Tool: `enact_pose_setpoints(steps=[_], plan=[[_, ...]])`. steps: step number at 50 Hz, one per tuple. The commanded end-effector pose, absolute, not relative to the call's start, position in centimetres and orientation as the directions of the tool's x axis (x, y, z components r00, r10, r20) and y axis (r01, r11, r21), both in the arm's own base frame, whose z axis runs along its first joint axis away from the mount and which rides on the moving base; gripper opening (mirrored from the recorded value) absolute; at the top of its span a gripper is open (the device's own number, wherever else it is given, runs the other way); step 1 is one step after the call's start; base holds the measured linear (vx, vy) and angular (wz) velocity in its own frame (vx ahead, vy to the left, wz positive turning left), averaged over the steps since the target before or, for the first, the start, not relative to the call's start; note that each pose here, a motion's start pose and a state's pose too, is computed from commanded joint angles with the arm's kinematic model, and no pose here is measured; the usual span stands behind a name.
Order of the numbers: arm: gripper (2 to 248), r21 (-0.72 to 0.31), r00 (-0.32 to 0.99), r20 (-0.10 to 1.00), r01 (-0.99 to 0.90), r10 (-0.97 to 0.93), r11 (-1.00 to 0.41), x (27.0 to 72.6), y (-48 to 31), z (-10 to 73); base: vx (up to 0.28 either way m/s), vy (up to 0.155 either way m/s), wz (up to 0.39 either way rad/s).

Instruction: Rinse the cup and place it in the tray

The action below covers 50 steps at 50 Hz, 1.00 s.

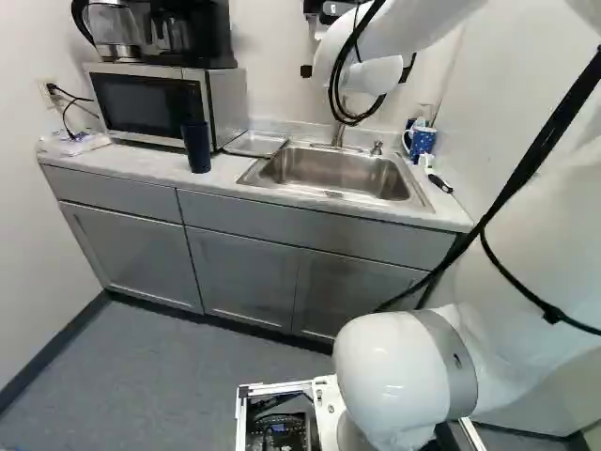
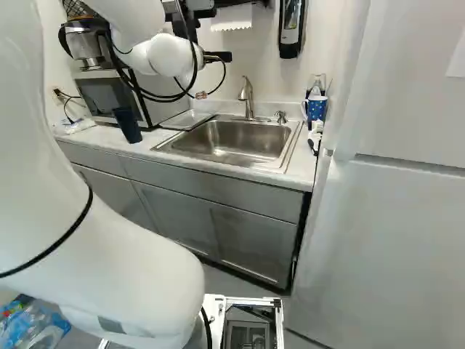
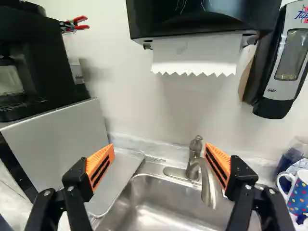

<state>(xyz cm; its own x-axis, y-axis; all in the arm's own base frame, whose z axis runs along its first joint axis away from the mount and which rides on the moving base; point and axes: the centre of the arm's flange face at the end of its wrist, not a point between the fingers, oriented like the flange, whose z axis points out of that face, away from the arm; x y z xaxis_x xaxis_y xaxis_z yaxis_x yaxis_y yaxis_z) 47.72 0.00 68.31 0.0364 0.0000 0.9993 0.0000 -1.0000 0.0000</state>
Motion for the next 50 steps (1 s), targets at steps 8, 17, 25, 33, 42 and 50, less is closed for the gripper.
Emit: enact_pose_setpoints(steps=[8,17,25,33,42,50], plan=[[247,0.000,0.036,0.999,0.000,0.000,-1.000,47.7,0.0,68.3,0.017,-0.009,-0.001],[247,0.000,0.036,0.999,0.000,0.000,-1.000,47.7,0.0,68.3,-0.004,0.005,-0.001],[247,0.000,0.036,0.999,0.000,0.000,-1.000,47.7,0.0,68.3,0.000,0.000,0.000],[247,0.000,0.037,0.999,0.000,0.000,-1.000,47.9,0.0,68.3,0.000,0.000,0.000],[247,0.000,0.040,0.999,0.000,0.000,-1.000,48.6,0.0,68.3,0.000,0.000,0.000],[247,0.000,0.060,0.998,-0.001,0.000,-1.000,49.4,0.0,68.2,0.000,0.000,0.000]])
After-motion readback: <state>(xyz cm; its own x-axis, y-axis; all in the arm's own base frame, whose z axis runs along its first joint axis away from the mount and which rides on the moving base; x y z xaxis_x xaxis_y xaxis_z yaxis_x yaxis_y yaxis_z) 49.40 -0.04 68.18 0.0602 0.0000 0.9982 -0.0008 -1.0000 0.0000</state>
